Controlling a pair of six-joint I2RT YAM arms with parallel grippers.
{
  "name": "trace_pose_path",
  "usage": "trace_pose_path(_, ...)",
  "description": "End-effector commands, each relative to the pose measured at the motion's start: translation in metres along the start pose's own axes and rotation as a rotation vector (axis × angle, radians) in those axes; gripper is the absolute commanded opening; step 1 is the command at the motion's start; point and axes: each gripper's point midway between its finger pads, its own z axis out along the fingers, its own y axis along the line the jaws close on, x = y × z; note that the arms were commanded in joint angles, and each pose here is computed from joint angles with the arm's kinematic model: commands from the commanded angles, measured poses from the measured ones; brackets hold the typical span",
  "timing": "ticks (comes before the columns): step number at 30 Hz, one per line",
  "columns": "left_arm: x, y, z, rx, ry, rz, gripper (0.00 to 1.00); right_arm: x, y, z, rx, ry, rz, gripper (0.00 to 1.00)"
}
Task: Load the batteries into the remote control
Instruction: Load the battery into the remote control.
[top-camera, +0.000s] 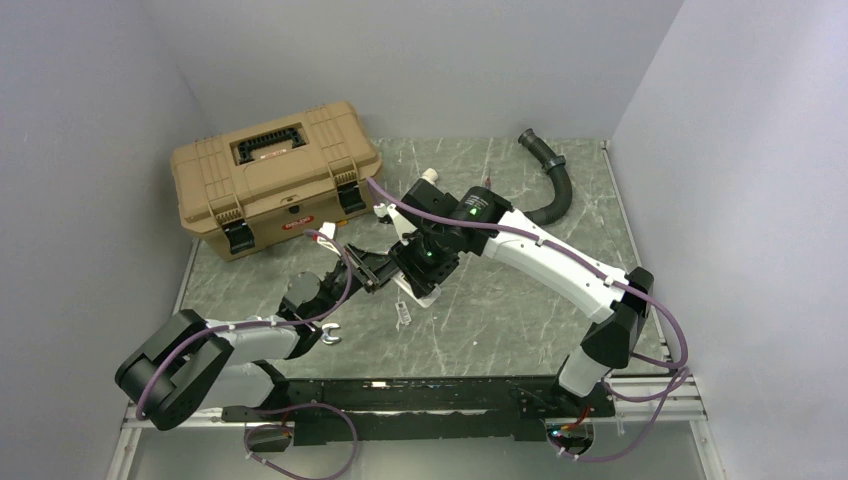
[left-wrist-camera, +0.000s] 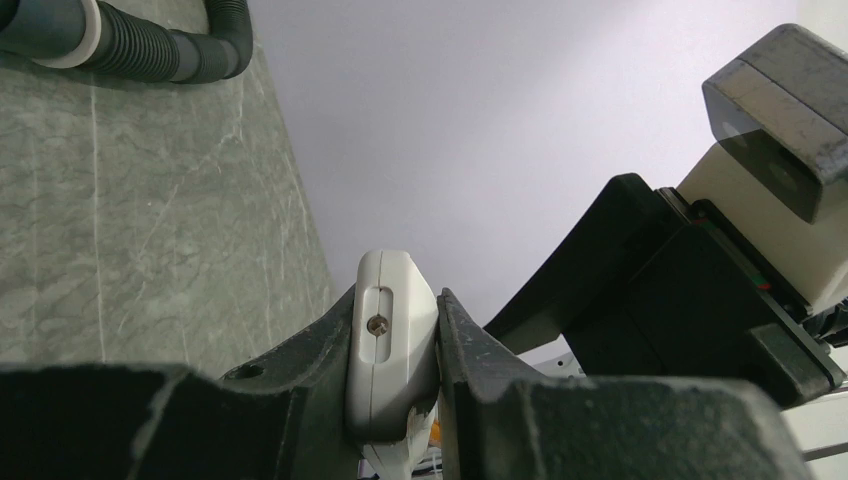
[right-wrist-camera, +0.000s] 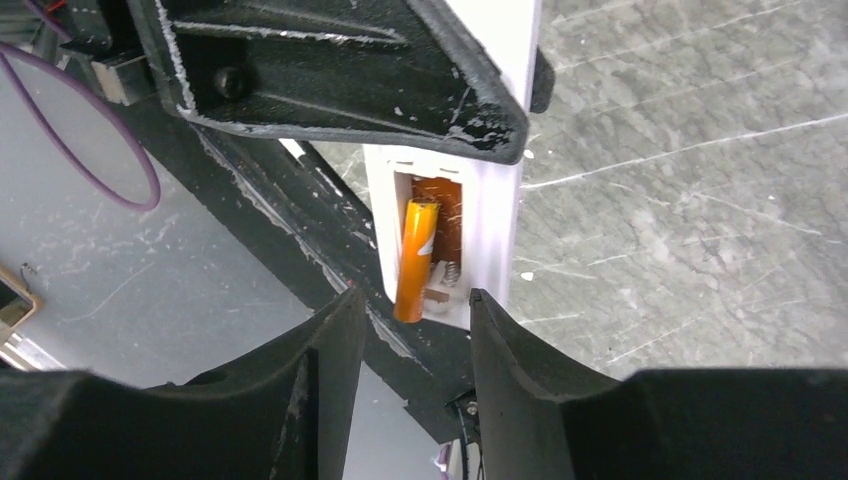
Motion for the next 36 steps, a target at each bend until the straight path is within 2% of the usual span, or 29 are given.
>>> trace_pose_path(1,-0.001,-0.03,0.001,0.113,0.002,0.001,0.0,-0.02,-0.003,-0.023,0.032,-0.123,-0.001,0.46)
trace_pose_path(6,-0.001,-0.031,0.001,0.114,0.002,0.001,0.0,-0.022,-0.006,-0.028,0.049,-0.146,-0.004,0.47)
trace_pose_path(10,0.001,-0.031,0.0,0.113,0.012,-0.008,0.0,-0.033,-0.008,-0.044,0.069,-0.236,-0.034,0.48)
trace_pose_path(13,0.003,-0.032,0.0,0.115,0.027,-0.019,0.0,-0.048,-0.002,-0.062,0.039,-0.365,-0.074,0.49)
trace_pose_path(16,0.007,-0.033,-0.002,0.11,0.049,-0.027,0.0,-0.06,0.005,-0.081,0.01,-0.512,-0.109,0.43)
trace_pose_path(20,0.011,-0.033,-0.006,0.09,0.076,-0.034,0.0,-0.067,0.012,-0.106,-0.032,-0.74,-0.188,0.41)
trace_pose_path(23,0.015,-0.029,-0.01,0.054,0.101,-0.035,0.0,-0.062,0.012,-0.114,-0.034,-0.869,-0.265,0.2)
trace_pose_path(25,0.019,-0.029,-0.012,0.033,0.121,-0.032,0.0,-0.056,0.014,-0.116,-0.046,-0.931,-0.323,0.14)
trace_pose_path(26,0.019,-0.029,-0.013,0.023,0.127,-0.029,0.0,-0.052,0.017,-0.118,-0.064,-0.954,-0.355,0.17)
trace_pose_path(28,0.021,-0.03,-0.015,0.008,0.14,-0.026,0.0,-0.043,0.029,-0.119,-0.122,-0.98,-0.438,0.38)
trace_pose_path(30,0.023,-0.032,-0.016,0.003,0.156,-0.029,0.0,-0.035,0.039,-0.118,-0.168,-0.98,-0.533,0.52)
trace_pose_path(32,0.026,-0.034,-0.017,0.008,0.174,-0.037,0.0,-0.027,0.05,-0.116,-0.23,-0.961,-0.625,0.54)
trace_pose_path(36,0.032,-0.039,-0.018,0.034,0.216,-0.056,0.0,-0.017,0.066,-0.116,-0.378,-0.949,-0.751,0.51)
